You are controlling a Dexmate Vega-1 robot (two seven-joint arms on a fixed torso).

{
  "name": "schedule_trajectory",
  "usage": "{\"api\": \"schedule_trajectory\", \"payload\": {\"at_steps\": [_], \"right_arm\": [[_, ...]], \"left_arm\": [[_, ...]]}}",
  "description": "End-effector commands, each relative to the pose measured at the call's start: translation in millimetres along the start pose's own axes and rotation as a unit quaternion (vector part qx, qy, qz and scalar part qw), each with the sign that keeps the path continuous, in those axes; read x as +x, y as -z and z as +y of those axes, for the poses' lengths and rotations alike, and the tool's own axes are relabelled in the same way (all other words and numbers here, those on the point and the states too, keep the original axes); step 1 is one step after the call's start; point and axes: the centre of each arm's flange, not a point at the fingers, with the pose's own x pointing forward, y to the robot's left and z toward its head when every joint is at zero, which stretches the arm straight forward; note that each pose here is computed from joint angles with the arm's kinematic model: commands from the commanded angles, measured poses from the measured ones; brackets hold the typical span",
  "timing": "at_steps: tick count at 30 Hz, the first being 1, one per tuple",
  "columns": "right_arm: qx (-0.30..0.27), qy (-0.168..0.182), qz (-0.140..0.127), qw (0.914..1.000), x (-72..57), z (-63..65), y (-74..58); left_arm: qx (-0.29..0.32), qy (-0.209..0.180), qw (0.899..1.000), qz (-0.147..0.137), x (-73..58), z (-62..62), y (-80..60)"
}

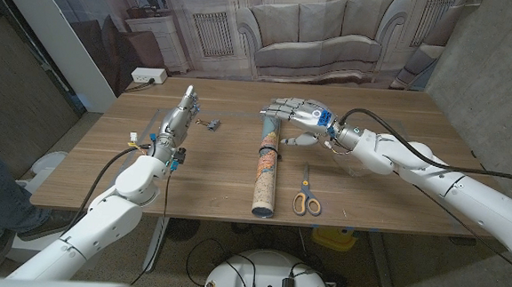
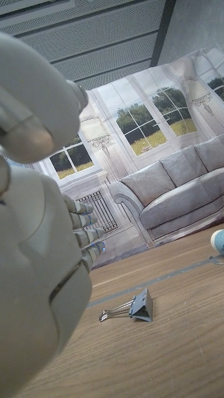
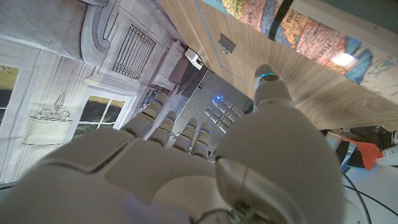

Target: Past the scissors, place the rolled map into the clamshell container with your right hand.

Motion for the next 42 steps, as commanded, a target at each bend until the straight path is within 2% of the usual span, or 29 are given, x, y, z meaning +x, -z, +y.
{"api": "schedule_trajectory", "payload": {"at_steps": [1, 7, 12, 31, 42], "right_arm": [[-0.014, -0.020, -0.011, 0.9996, 4.7, 2.6, -2.2], [-0.074, -0.030, -0.036, 0.9962, 7.1, 8.7, -9.9], [-0.073, -0.050, -0.047, 0.9950, 10.0, 14.3, -10.5], [-0.065, -0.081, -0.065, 0.9925, 16.9, 11.7, -4.2], [-0.057, -0.106, -0.075, 0.9899, 20.5, 17.3, -5.4]], "left_arm": [[0.004, 0.000, 1.000, 0.002, -0.4, 4.0, -2.5], [0.003, -0.003, 1.000, 0.002, -3.8, 5.2, -2.9], [0.007, -0.002, 1.000, 0.008, -4.8, 5.0, -2.7], [0.002, -0.003, 1.000, 0.010, -9.2, 2.2, -0.3], [0.001, -0.002, 1.000, 0.007, -8.2, 1.1, 0.1]]}}
